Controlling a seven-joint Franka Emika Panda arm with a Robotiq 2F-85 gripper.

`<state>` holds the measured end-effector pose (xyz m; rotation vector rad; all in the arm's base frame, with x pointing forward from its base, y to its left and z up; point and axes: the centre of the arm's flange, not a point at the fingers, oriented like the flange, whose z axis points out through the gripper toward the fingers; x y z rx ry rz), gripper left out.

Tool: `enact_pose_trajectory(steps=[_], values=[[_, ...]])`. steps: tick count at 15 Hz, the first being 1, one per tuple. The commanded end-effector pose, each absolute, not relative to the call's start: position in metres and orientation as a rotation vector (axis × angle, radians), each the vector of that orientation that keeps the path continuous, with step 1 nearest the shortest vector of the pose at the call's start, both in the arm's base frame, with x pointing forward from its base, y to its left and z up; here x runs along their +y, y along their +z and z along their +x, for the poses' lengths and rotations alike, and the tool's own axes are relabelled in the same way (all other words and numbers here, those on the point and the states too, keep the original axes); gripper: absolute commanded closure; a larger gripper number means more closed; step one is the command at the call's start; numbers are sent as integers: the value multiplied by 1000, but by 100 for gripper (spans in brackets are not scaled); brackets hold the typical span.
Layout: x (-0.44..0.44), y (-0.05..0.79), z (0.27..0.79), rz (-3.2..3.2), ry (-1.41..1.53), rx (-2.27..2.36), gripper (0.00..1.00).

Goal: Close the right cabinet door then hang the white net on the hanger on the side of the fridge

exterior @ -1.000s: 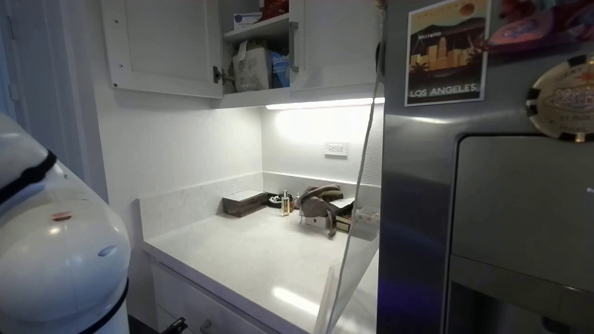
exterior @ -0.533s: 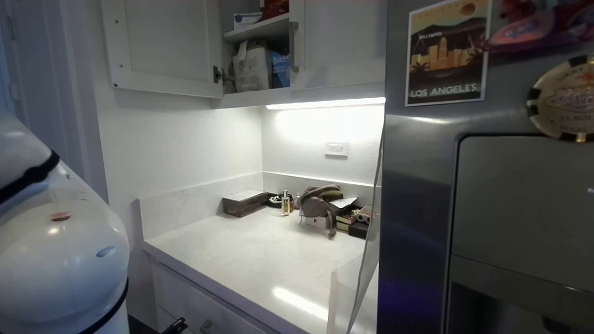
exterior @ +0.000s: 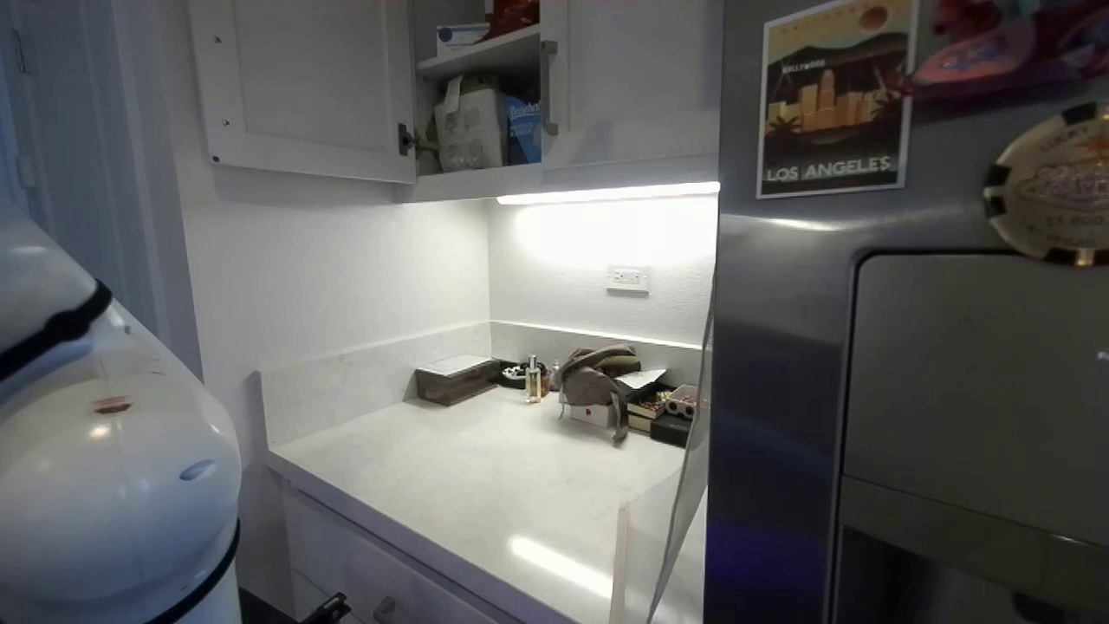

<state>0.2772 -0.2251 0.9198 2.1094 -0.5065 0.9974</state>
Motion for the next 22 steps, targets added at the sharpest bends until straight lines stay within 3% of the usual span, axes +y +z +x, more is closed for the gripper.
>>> enact_pose_trajectory(steps=[1, 11, 12, 14, 22], values=[[-232, 917, 289, 2084, 990, -524, 100], [-234, 895, 322, 2122, 937, -511, 100], [-235, 893, 325, 2127, 931, -514, 74], [-235, 892, 327, 2131, 927, -525, 66], [-224, 882, 343, 2182, 920, -498, 9]])
